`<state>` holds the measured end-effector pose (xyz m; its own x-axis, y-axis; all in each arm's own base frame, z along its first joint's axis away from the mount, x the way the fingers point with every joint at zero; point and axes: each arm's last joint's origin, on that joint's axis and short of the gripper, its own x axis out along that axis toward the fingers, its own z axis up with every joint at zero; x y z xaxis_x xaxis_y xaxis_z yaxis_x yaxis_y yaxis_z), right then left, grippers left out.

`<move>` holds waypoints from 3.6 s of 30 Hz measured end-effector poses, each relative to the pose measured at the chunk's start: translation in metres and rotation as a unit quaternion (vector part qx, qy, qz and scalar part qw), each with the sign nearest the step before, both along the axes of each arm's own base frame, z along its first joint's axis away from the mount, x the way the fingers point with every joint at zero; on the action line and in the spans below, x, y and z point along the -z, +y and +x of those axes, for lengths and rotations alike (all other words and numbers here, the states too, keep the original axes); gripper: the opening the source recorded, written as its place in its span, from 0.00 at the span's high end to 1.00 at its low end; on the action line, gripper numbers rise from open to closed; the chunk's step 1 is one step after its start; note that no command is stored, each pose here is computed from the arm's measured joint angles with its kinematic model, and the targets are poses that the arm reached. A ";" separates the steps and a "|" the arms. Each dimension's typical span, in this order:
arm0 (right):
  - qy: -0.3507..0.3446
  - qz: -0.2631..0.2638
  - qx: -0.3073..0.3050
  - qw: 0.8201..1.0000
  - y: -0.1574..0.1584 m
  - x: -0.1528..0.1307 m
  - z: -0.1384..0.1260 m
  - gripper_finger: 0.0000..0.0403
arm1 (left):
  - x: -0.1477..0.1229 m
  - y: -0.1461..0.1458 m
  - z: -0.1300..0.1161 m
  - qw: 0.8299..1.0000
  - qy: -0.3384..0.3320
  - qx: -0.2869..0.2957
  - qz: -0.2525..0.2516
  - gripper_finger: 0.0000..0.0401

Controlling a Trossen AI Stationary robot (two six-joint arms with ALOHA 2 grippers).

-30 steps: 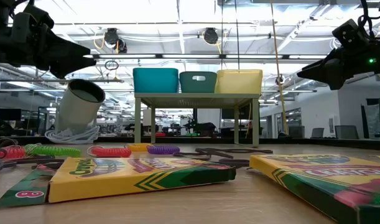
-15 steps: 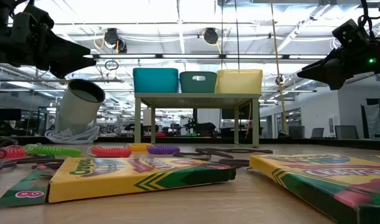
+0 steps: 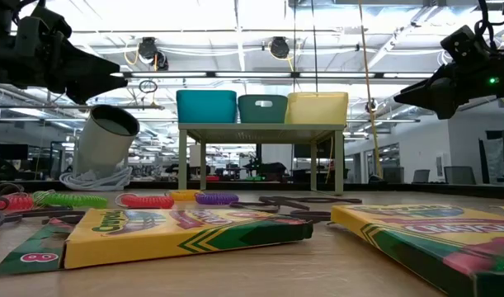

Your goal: Pick & Place Office Desk Supplies

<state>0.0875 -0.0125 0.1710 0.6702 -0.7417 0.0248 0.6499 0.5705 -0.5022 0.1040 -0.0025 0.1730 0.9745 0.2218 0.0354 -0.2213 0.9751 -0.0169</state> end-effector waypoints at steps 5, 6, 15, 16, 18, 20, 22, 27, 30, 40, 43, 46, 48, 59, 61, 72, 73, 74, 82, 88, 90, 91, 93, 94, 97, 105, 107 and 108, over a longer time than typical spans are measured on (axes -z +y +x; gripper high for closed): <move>0.000 0.000 0.000 1.000 0.000 0.000 0.000 0.60 | 0.000 0.000 0.000 1.000 0.000 0.000 0.000 0.32; 0.000 0.000 0.000 1.000 0.000 0.000 0.000 0.60 | 0.000 0.000 0.000 1.000 0.000 0.000 0.000 0.32; 0.000 0.000 0.000 1.000 0.000 0.000 0.000 0.60 | 0.000 0.000 0.000 1.000 0.000 0.000 0.000 0.32; 0.000 0.000 0.000 1.000 0.000 0.000 0.000 0.60 | -0.001 0.000 0.000 1.000 -0.003 0.000 0.000 0.32; 0.000 0.000 0.000 1.000 0.000 0.000 0.000 0.60 | -0.005 0.000 0.000 1.000 -0.026 -0.005 -0.003 0.32; 0.000 0.000 0.000 1.000 0.000 0.000 0.000 0.60 | -0.010 0.000 -0.001 0.999 -0.052 -0.004 -0.010 0.32; 0.000 0.000 0.000 1.000 0.000 0.000 0.000 0.60 | -0.015 0.000 -0.002 0.996 -0.084 0.002 -0.024 0.32; 0.000 0.000 0.000 1.000 0.000 0.000 0.000 0.60 | -0.026 0.000 -0.004 0.983 -0.155 0.025 -0.099 0.32; 0.000 0.000 0.000 1.000 0.000 0.000 0.000 0.60 | -0.028 0.000 -0.005 0.975 -0.172 0.027 -0.137 0.32; 0.000 0.000 0.000 1.000 0.000 0.000 0.000 0.60 | -0.023 -0.003 -0.001 0.951 -0.128 0.073 -0.270 0.32; 0.000 0.000 0.000 1.000 0.000 0.000 0.000 0.60 | -0.036 -0.005 0.001 0.956 -0.048 0.062 -0.283 0.32; 0.000 0.000 0.000 1.000 0.000 0.000 0.000 0.60 | -0.049 -0.009 0.008 0.947 0.062 0.028 -0.313 0.32; 0.000 0.000 0.000 1.000 0.000 0.000 0.000 0.60 | -0.054 -0.015 0.015 0.930 0.157 0.013 -0.332 0.32; 0.000 0.000 0.000 1.000 0.000 0.000 0.000 0.60 | -0.020 -0.049 0.046 0.776 0.520 -0.011 -0.356 0.32; 0.000 0.000 0.000 1.000 0.000 0.000 0.000 0.60 | -0.010 -0.050 0.047 0.757 0.555 -0.034 -0.344 0.32; 0.000 0.000 0.000 1.000 0.000 0.000 0.000 0.60 | 0.014 -0.048 0.050 0.726 0.609 -0.144 -0.285 0.32; 0.000 0.000 0.000 1.000 0.000 0.000 0.000 0.60 | 0.016 -0.048 0.051 0.725 0.616 -0.140 -0.276 0.32; 0.000 0.000 0.000 1.000 0.000 0.000 0.000 0.60 | 0.018 -0.049 0.051 0.723 0.623 -0.136 -0.267 0.32; 0.000 0.000 0.000 1.000 0.000 0.000 0.000 0.60 | 0.031 -0.051 0.054 0.702 0.671 -0.114 -0.210 0.33; 0.000 0.000 0.000 1.000 0.000 0.000 0.000 0.60 | 0.034 -0.053 0.057 0.697 0.679 -0.108 -0.204 0.46; 0.000 0.000 0.000 1.000 0.000 0.000 0.000 0.60 | 0.034 -0.053 0.058 0.699 0.676 -0.105 -0.207 0.55; 0.000 0.000 0.000 1.000 0.000 0.000 0.000 0.60 | 0.034 -0.053 0.058 0.701 0.674 -0.103 -0.208 0.60; 0.000 0.000 0.000 1.000 0.000 0.000 0.000 0.60 | 0.035 -0.054 0.060 0.706 0.669 -0.098 -0.212 0.69; 0.000 0.000 0.000 1.000 0.000 0.000 0.000 0.60 | 0.035 -0.054 0.061 0.709 0.666 -0.095 -0.212 0.73; 0.000 0.000 0.000 1.000 0.000 0.000 0.000 0.60 | 0.035 -0.054 0.062 0.713 0.664 -0.089 -0.208 0.85; 0.000 0.000 0.000 1.000 0.000 0.000 0.000 0.60 | 0.028 -0.053 0.061 0.728 0.630 -0.120 -0.243 0.96; 0.000 0.000 0.000 1.000 0.000 0.000 0.000 0.60 | 0.024 -0.052 0.061 0.740 0.610 -0.128 -0.252 0.97; 0.000 0.000 0.000 1.000 0.000 0.000 0.000 0.60 | 0.021 -0.052 0.061 0.747 0.601 -0.129 -0.254 0.98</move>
